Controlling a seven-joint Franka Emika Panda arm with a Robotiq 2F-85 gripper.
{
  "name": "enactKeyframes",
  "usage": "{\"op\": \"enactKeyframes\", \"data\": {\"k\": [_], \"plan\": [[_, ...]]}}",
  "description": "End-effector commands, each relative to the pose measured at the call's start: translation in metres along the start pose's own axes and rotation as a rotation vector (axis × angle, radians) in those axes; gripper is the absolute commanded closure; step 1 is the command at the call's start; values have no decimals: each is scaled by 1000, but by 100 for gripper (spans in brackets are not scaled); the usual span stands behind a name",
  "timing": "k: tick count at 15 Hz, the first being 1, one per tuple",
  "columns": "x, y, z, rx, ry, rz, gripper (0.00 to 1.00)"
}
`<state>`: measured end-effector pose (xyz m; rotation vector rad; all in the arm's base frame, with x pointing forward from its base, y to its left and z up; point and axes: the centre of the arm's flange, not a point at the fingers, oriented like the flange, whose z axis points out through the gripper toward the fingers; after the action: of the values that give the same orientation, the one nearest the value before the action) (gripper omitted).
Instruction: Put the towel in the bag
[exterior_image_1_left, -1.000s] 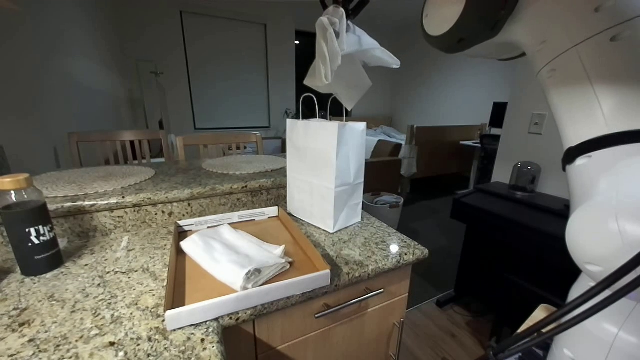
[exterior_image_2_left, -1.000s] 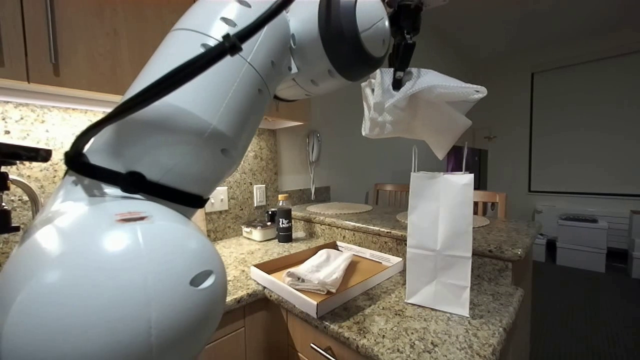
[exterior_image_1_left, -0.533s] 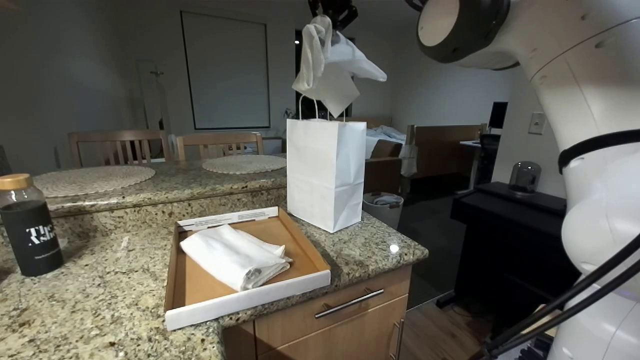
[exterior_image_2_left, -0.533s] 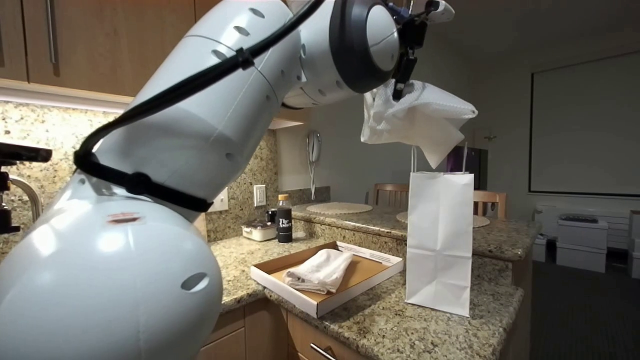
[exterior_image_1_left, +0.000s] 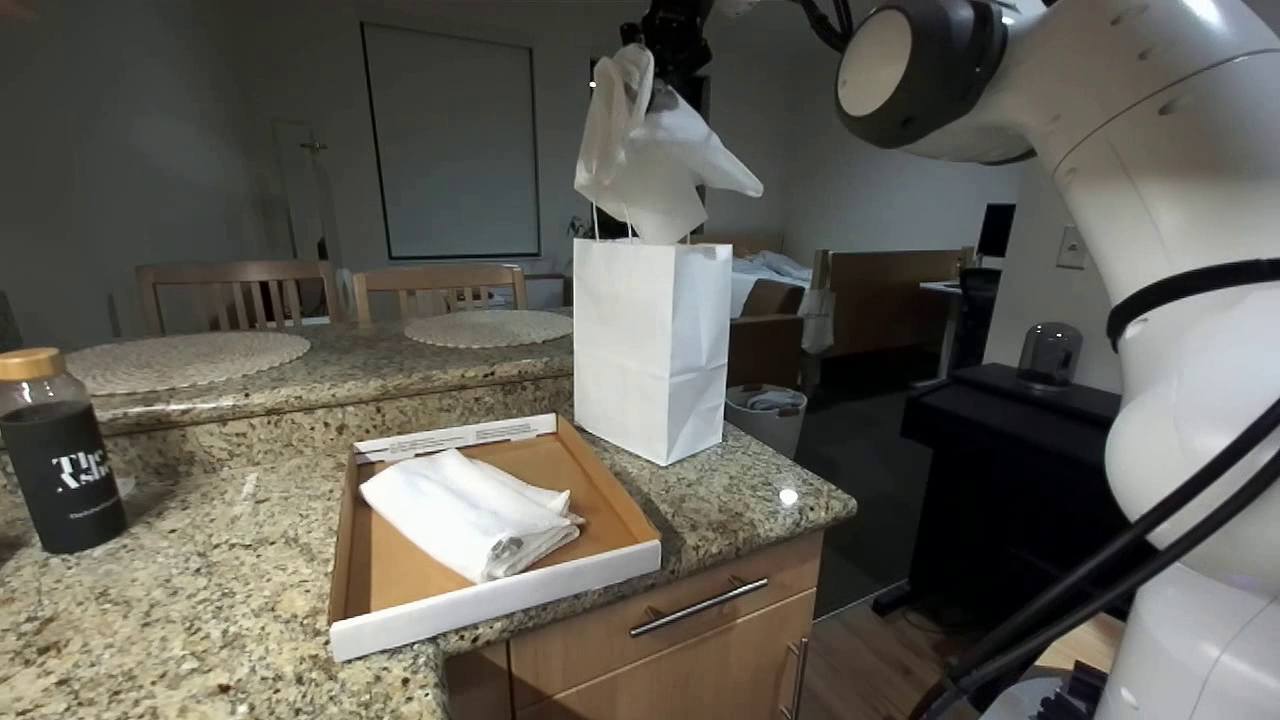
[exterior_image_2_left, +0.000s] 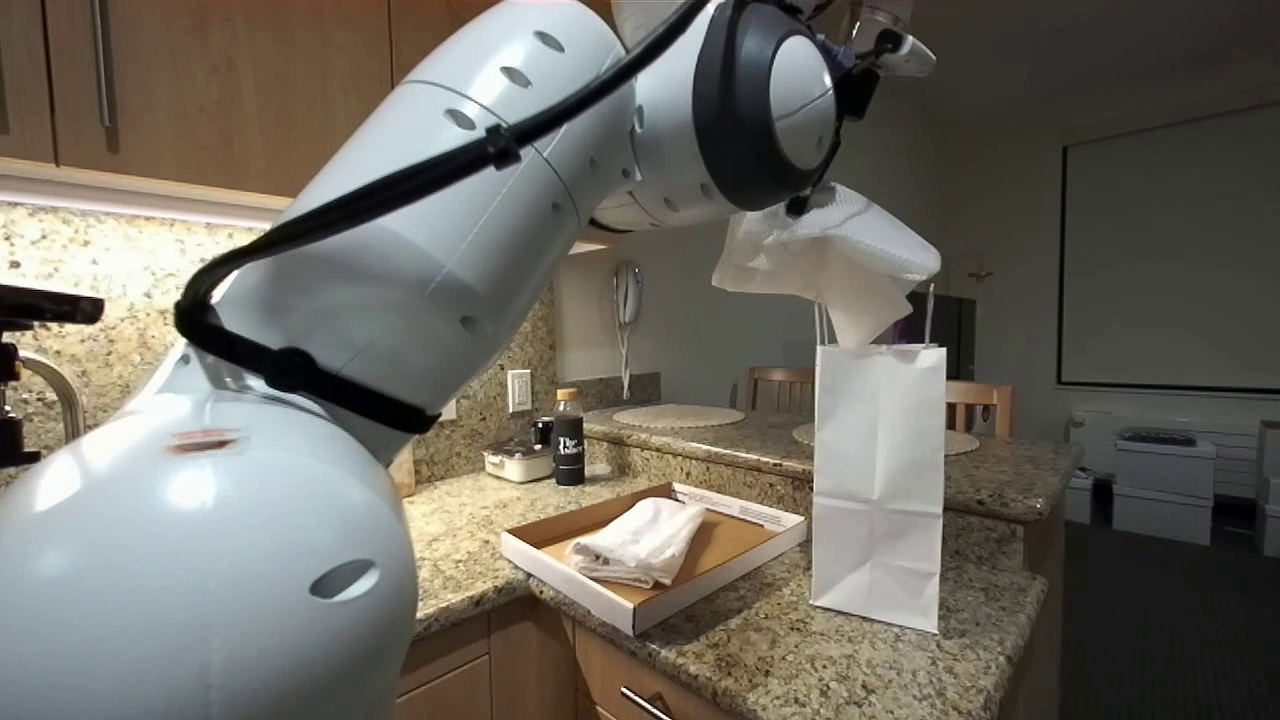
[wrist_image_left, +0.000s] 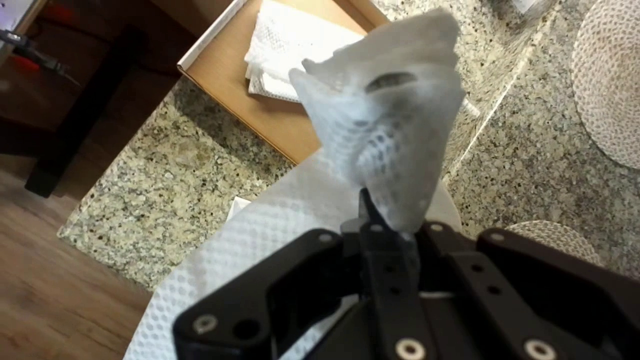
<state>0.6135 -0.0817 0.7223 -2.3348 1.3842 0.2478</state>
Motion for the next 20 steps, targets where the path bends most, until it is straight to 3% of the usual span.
{"op": "enactKeyframes", "data": {"k": [1, 9, 16, 19, 20], "plan": [[20, -36, -19, 17, -64, 130, 93], [29, -39, -11, -29, -151, 359, 93], [29, -39, -21, 47, -259, 356, 93], [32, -42, -24, 100, -232, 375, 93], [18, -6, 9, 64, -205, 329, 93]]}}
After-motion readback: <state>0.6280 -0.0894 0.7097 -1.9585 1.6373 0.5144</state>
